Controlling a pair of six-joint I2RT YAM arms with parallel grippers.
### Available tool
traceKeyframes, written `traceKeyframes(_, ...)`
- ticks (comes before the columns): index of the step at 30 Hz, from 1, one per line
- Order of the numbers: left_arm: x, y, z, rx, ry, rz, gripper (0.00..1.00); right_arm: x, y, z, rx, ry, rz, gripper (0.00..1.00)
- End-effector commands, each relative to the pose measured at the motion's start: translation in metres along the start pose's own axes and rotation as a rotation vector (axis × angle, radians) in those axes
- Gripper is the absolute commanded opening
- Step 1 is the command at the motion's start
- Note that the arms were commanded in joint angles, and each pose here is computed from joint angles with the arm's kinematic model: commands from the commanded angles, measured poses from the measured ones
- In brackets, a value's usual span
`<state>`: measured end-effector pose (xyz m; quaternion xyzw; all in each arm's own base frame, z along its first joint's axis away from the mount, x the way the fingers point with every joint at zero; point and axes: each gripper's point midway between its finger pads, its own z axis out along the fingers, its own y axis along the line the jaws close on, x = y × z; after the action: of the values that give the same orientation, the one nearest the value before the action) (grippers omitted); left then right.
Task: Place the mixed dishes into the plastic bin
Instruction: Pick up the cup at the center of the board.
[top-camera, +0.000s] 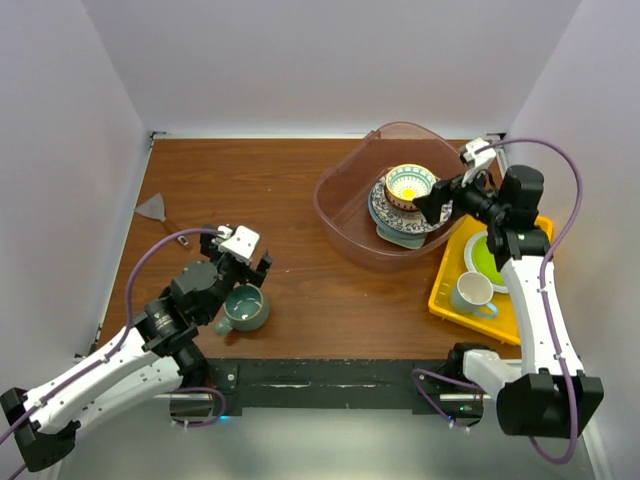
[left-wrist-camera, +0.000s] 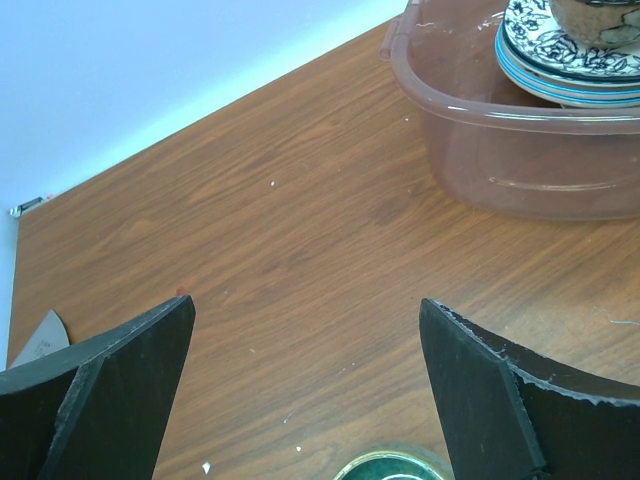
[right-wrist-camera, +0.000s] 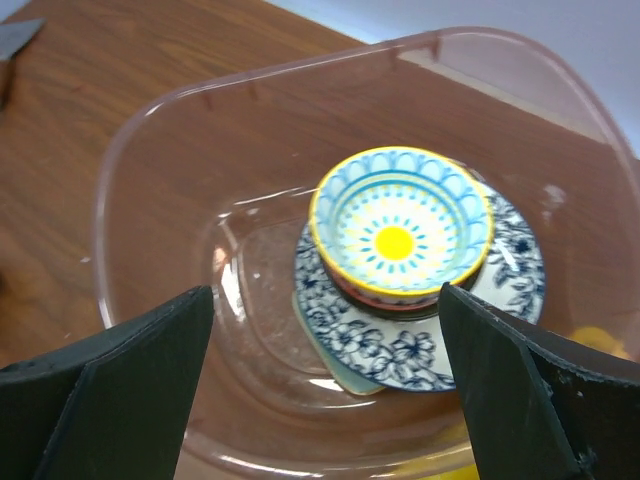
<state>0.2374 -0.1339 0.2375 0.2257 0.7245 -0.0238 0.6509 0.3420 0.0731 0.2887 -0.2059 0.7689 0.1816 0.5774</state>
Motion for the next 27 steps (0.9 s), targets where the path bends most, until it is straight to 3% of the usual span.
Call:
traceKeyframes(1, -0.007, -0.003, 0.003, 0.012, -0.024, -0.073, 1.00, -0.003, 0.035, -0.010, -0.183, -0.083, -0.056, 0.98)
traceKeyframes(14, 0.008, -0.020, -0.005, 0.048, 0.115, -0.301, 1.00, 0.020, 0.047, -0.009, -0.268, -0.040, -0.050, 0.98)
traceKeyframes(27, 0.017, -0.023, -0.011, 0.009, 0.286, -0.391, 1.00, 0.018, 0.047, -0.011, -0.269, -0.035, -0.054, 0.98)
